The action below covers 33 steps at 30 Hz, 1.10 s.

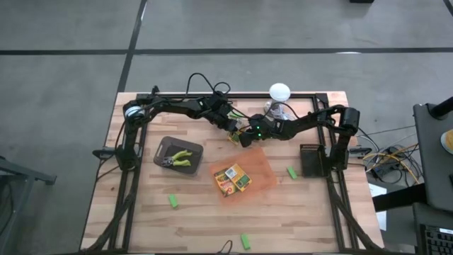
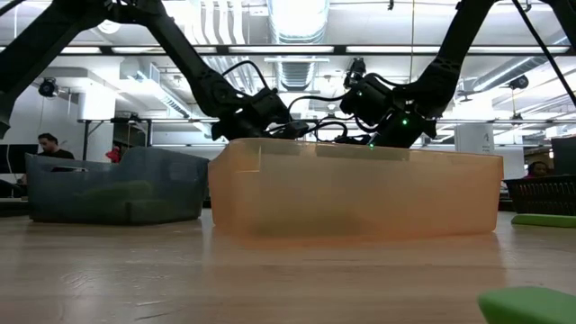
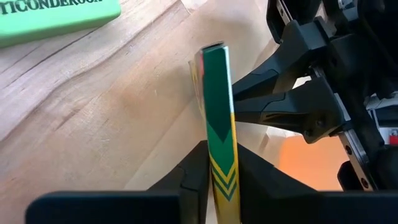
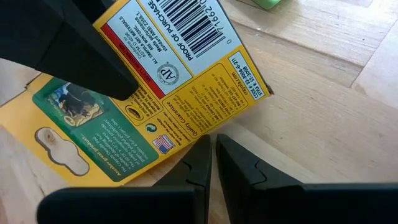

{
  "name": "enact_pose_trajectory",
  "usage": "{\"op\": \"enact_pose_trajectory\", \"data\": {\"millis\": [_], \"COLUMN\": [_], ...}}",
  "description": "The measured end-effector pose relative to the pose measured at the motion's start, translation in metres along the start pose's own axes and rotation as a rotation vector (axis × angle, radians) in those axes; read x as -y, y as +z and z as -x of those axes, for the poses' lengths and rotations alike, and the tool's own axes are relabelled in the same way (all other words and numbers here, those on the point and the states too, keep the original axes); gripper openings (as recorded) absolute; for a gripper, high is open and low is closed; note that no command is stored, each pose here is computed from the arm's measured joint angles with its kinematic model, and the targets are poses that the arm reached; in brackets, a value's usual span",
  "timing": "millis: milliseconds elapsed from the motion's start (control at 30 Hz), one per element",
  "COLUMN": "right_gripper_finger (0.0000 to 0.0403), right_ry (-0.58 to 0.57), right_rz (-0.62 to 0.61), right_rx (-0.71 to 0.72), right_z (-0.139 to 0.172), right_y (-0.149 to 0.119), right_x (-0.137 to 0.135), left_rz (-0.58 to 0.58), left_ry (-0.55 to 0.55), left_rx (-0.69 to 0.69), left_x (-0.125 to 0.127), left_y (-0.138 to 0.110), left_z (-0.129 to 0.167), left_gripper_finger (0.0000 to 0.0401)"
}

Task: Pick & Place School Supplies
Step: Put the crayon box into the orange bin

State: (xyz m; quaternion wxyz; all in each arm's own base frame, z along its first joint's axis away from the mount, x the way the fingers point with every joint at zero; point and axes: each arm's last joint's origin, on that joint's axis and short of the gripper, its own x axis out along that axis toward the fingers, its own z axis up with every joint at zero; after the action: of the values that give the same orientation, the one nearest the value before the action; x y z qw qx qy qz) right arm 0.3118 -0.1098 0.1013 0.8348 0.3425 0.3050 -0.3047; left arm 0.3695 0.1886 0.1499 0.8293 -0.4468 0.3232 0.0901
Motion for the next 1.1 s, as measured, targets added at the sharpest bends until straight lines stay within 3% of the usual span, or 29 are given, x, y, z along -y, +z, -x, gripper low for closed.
{"op": "enact_pose_trajectory", "data": {"millis": [467,1100], "right_gripper_finger": [0.0027,0.0027], "right_ry": [-0.021,-0.016], "right_rz": [-0.009,-0.004], "right_rx": [0.032,0.059], "right_z": [0.005,0.067], "right_y": [0.003,0.018], "right_x": [-0.002,-0.021], "left_rz": [0.013,0.012], "left_ry": [-0.017,-0.001], "left_rx": [0.0,0.014], "left_x": [0.003,0.003], "left_y": [0.001,0.002], "left_z": [0.003,0.004], "left_gripper_finger": [0.0055,0.0055]}}
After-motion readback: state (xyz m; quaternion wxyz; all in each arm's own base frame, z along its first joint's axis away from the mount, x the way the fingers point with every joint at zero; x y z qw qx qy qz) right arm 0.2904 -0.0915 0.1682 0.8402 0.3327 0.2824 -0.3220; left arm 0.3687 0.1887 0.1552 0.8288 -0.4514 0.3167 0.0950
